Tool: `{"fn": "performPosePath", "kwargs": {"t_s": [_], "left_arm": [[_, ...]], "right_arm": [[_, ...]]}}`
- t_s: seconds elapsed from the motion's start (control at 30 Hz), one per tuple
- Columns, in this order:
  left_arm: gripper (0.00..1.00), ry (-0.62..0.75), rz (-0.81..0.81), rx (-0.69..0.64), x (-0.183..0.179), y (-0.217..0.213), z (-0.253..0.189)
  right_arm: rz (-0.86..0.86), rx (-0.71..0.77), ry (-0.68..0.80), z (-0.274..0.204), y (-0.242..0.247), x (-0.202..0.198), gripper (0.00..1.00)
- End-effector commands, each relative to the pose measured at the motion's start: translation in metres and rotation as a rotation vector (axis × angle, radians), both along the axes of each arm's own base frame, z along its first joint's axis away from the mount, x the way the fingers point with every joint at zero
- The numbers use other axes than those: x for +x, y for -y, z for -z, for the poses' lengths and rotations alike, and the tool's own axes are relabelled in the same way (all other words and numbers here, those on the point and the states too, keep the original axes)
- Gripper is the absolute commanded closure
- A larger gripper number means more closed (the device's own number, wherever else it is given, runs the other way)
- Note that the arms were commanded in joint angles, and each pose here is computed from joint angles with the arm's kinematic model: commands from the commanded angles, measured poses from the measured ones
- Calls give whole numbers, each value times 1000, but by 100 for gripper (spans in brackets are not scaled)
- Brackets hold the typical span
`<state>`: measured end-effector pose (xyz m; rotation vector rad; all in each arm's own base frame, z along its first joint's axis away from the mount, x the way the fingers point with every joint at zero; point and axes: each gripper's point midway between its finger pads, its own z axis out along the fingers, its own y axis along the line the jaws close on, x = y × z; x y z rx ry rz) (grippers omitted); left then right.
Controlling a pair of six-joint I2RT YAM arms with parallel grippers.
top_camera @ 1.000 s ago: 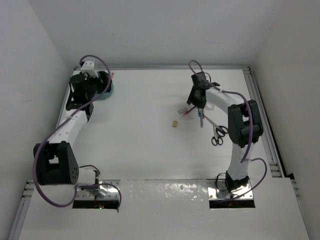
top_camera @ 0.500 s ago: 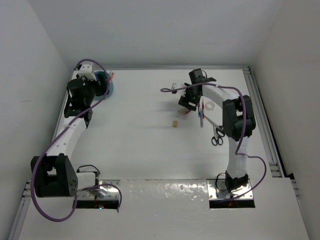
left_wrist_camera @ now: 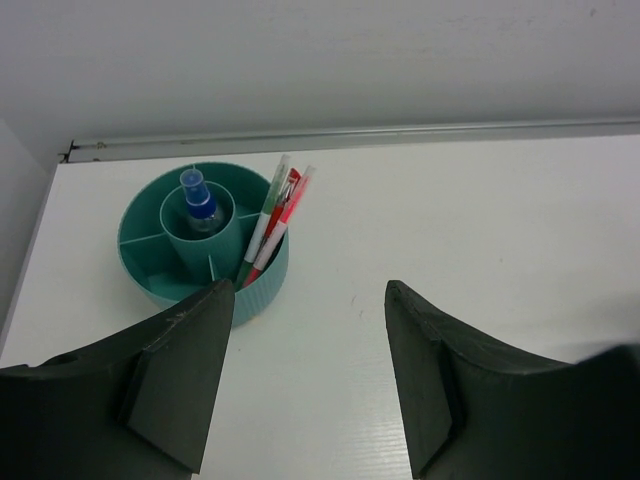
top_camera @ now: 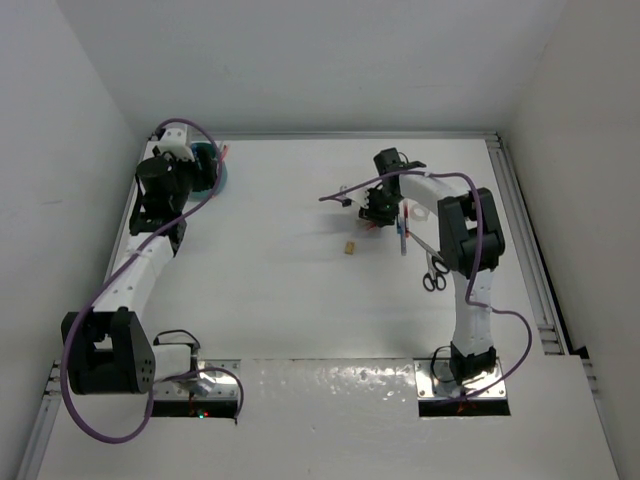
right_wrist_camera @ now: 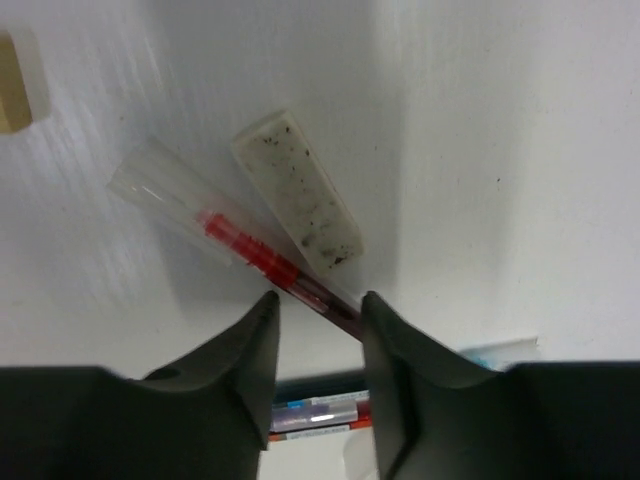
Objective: Sort the stationery into containers
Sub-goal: Pick up the pen from the center of the board.
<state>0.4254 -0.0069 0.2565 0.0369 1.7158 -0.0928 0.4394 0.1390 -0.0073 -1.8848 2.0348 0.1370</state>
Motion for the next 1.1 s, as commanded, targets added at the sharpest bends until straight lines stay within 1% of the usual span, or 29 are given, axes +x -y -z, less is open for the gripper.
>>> {"fn": "performPosePath", "kwargs": {"t_s": [0.0, 0.03, 0.17, 0.23, 0.33, 0.37, 0.4, 0.43, 0.5, 0.6, 0.63, 0.7, 0.73, 0.77, 0.8, 0.83, 0.87, 0.9, 0.97, 1.0, 1.07], "left_arm": [[40, 77, -5, 9, 5, 0, -23], [41, 81, -4, 21, 5, 0, -24], [40, 102, -21, 37, 6, -4, -28], [41, 106, -23, 34, 7, -4, -27], [41, 110, -12, 26, 7, -1, -28], [41, 110, -4, 26, 6, -1, -29], [41, 109, -1, 26, 6, 0, -28], [40, 109, -2, 28, 6, 0, -29], [40, 115, -4, 28, 4, 0, -31], [41, 121, 16, 8, 0, 5, -32], [41, 120, 55, 2, -2, 12, -32], [40, 120, 119, -23, -6, 24, -33], [40, 122, 205, -39, -11, 39, -35], [40, 126, 260, -49, -15, 48, -37], [40, 125, 306, -95, -19, 57, -39], [40, 150, 414, -110, -28, 74, -46], [40, 151, 457, -131, -35, 82, -46], [40, 161, 513, -172, -41, 92, -51], [44, 138, 538, -230, -46, 98, -50], [46, 124, 579, -242, -49, 104, -48], [46, 116, 628, -248, -55, 113, -48]], "right_arm": [[-43, -15, -56, 19, -7, -14, 66], [-54, -27, -63, 17, -7, -19, 71], [-69, -57, -65, 16, -2, -30, 76], [-76, -65, -78, 18, -5, -37, 84], [-92, -81, -83, 21, -10, -45, 88], [-80, -77, -79, 21, -12, -45, 95], [-72, -79, -78, 21, -13, -46, 98], [-69, -76, -76, 20, -16, -47, 100], [-73, -64, -59, 14, -22, -48, 100], [-41, 1, 5, -1, -35, -40, 100], [-4, 90, 73, -24, -49, -28, 100], [31, 178, 121, -38, -58, -26, 100], [59, 278, 211, -68, -72, -12, 100], [83, 317, 217, -69, -74, -16, 100], [108, 372, 241, -80, -79, -14, 100], [152, 494, 288, -109, -92, -6, 100], [179, 546, 279, -113, -94, -9, 100], [233, 646, 298, -130, -102, -2, 100], [265, 759, 313, -152, -109, -4, 100], [310, 865, 333, -171, -116, -1, 100], [375, 991, 363, -197, -129, 2, 100]]}}
